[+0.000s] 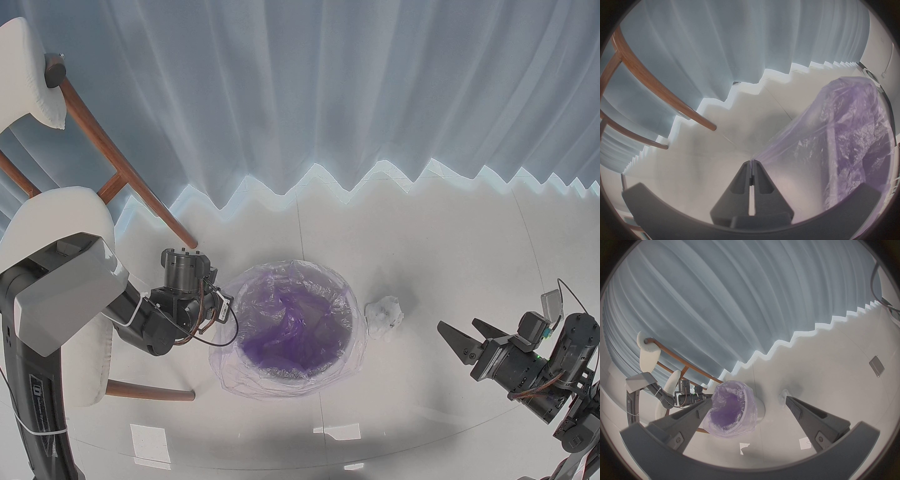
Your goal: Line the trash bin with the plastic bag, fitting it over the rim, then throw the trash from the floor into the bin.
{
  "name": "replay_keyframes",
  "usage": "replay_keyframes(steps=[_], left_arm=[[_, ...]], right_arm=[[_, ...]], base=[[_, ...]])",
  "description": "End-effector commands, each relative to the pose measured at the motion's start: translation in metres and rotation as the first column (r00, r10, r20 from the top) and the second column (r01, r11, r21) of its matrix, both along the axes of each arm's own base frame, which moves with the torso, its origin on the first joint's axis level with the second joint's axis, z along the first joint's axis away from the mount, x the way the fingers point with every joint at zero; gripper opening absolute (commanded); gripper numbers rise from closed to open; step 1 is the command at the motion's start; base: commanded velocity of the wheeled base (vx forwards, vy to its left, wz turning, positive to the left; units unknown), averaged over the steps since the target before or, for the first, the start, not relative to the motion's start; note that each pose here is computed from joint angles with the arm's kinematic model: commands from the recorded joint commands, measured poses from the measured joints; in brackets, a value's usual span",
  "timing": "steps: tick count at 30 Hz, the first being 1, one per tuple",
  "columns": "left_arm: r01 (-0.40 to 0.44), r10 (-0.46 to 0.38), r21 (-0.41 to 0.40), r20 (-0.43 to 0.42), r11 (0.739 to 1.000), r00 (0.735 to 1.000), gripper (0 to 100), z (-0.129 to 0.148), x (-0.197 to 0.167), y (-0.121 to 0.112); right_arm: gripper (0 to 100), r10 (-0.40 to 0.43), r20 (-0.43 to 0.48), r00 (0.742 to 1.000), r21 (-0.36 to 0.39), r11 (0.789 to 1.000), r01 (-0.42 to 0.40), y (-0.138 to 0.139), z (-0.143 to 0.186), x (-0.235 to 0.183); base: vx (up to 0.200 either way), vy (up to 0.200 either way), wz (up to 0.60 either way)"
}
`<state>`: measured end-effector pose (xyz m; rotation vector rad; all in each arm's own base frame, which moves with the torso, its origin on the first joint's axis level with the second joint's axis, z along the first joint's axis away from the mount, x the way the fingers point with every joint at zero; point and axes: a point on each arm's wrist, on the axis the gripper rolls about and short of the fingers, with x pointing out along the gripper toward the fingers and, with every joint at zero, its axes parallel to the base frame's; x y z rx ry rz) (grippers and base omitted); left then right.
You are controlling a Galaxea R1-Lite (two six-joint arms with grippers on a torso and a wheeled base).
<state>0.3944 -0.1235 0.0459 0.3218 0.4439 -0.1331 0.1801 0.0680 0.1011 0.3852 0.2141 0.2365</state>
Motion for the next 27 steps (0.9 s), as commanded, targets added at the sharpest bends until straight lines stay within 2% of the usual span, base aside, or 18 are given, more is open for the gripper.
replay_keyframes(steps=[1, 6, 10, 11, 13, 16, 22, 27], left_arm=[[-0.005, 0.005, 0.002, -0.007, 1.000, 1.000, 0, -0.001, -0.001, 0.003], [-0.014, 0.014, 0.003, -0.013, 1.000, 1.000, 0, 0.003, -0.008, 0.011], [0.002, -0.002, 0.008, -0.053, 1.000, 0.999, 0, 0.000, -0.024, 0.014], [0.005, -0.005, 0.009, -0.059, 1.000, 0.998, 100, 0.001, -0.028, 0.015], [0.010, -0.009, 0.009, -0.059, 1.000, 0.998, 100, 0.003, -0.031, 0.014], [0.017, -0.017, -0.008, -0.010, 1.000, 1.000, 100, 0.015, -0.031, 0.011], [0.010, -0.009, -0.030, 0.043, 0.999, 0.999, 100, 0.039, -0.037, 0.021], [0.007, -0.007, -0.019, -0.002, 1.000, 1.000, 100, 0.037, -0.060, 0.030]], right_arm=[[100, -0.003, -0.018, 1.000, -0.006, 1.000, 0.002, -0.001, -0.003, -0.003], [100, -0.004, -0.017, 1.000, -0.008, 1.000, 0.004, -0.001, -0.003, -0.003], [100, -0.007, -0.016, 1.000, -0.006, 1.000, 0.007, -0.001, -0.003, -0.003], [100, -0.012, -0.018, 1.000, -0.006, 1.000, 0.012, -0.001, -0.003, -0.003], [100, -0.014, -0.019, 1.000, -0.006, 1.000, 0.014, -0.001, -0.003, -0.003], [100, -0.014, -0.020, 1.000, -0.004, 1.000, 0.014, -0.001, -0.003, -0.003], [100, -0.014, -0.021, 1.000, -0.005, 1.000, 0.014, -0.001, -0.003, -0.003], [100, -0.014, -0.021, 1.000, -0.005, 1.000, 0.014, -0.001, -0.003, -0.003]], base=[[0.000, 0.000, 0.00], [0.000, 0.000, 0.00], [0.000, 0.000, 0.00], [0.000, 0.000, 0.00], [0.000, 0.000, 0.00], [0.000, 0.000, 0.00], [0.000, 0.000, 0.00], [0.000, 0.000, 0.00]])
